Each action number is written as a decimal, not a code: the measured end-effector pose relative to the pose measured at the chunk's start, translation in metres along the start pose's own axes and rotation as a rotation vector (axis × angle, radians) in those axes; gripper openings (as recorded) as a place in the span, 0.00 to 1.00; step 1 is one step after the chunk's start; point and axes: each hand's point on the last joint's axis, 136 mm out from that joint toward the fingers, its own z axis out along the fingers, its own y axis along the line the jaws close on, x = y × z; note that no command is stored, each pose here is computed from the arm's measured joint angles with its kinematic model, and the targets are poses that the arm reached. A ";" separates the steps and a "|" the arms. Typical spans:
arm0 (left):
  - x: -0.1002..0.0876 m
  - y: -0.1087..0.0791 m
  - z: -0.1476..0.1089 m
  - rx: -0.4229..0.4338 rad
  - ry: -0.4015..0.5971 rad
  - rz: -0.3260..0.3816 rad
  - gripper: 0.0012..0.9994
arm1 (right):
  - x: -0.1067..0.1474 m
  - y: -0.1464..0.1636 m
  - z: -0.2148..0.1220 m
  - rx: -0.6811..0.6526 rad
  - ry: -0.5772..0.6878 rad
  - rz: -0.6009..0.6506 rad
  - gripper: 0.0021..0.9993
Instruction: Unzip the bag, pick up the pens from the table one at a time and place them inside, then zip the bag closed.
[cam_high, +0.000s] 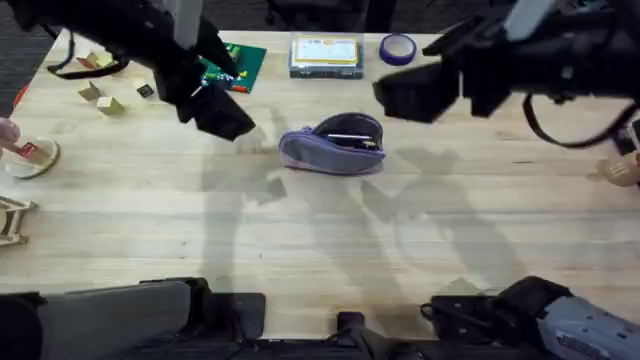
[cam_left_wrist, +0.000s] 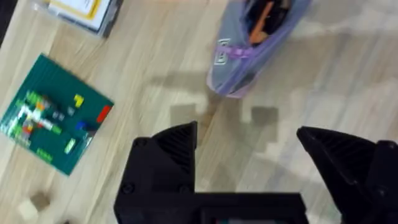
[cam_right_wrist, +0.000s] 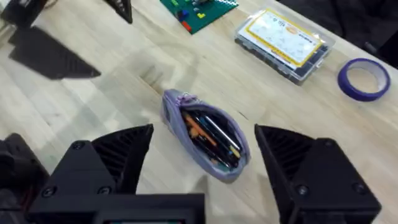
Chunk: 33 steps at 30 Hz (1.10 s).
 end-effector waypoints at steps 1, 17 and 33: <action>0.001 -0.003 -0.001 0.016 -0.012 0.018 0.99 | -0.003 0.001 0.003 -0.005 0.003 0.004 1.00; 0.012 -0.026 0.011 0.130 -0.104 0.201 0.99 | -0.015 0.059 0.059 -0.169 0.103 -0.040 1.00; 0.034 -0.020 0.034 0.120 -0.147 0.193 0.99 | -0.002 0.084 0.066 -0.227 0.159 -0.040 1.00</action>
